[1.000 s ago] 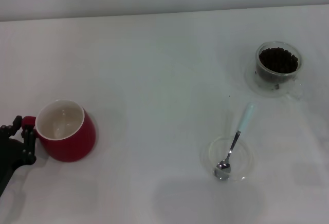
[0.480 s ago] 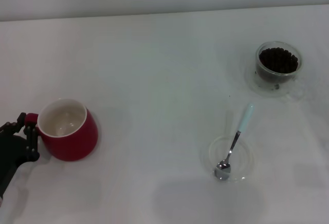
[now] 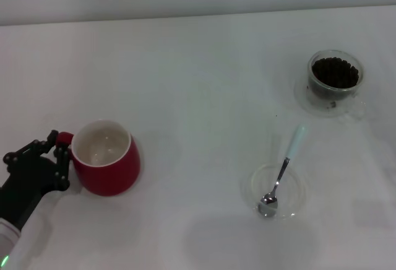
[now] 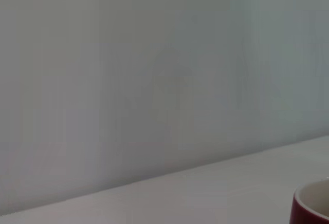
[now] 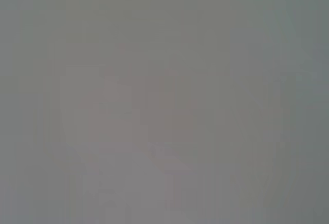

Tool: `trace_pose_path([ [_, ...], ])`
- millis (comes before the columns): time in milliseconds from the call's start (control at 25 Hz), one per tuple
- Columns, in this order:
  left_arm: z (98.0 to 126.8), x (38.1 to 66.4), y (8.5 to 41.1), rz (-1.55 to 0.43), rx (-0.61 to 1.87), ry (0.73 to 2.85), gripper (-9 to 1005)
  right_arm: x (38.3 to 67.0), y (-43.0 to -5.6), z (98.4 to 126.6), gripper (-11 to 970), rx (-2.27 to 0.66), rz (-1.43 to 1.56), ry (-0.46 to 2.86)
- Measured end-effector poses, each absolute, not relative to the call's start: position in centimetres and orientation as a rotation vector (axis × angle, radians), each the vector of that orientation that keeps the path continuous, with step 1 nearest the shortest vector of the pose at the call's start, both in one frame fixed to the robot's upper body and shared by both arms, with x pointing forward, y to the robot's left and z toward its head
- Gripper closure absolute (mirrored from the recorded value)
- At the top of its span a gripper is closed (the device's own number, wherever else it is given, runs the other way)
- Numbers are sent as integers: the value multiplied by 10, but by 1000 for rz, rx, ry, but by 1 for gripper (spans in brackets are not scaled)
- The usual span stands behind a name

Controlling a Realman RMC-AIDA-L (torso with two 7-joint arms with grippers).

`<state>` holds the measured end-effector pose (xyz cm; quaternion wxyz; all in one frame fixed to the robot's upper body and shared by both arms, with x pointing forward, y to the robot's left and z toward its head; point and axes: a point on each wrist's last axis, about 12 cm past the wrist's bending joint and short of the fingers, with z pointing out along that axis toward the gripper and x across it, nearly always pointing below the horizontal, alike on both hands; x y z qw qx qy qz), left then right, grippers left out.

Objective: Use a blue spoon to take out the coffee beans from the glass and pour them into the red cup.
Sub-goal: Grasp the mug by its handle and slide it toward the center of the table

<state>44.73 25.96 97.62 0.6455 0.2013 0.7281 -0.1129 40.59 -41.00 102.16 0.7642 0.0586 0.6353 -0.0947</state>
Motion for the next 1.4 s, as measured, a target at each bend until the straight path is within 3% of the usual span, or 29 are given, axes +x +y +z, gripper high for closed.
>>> trace_pose_path([
  [1400, 996, 497, 183, -387, 828, 1540, 865, 409, -409, 1027, 100, 113, -194, 1341],
])
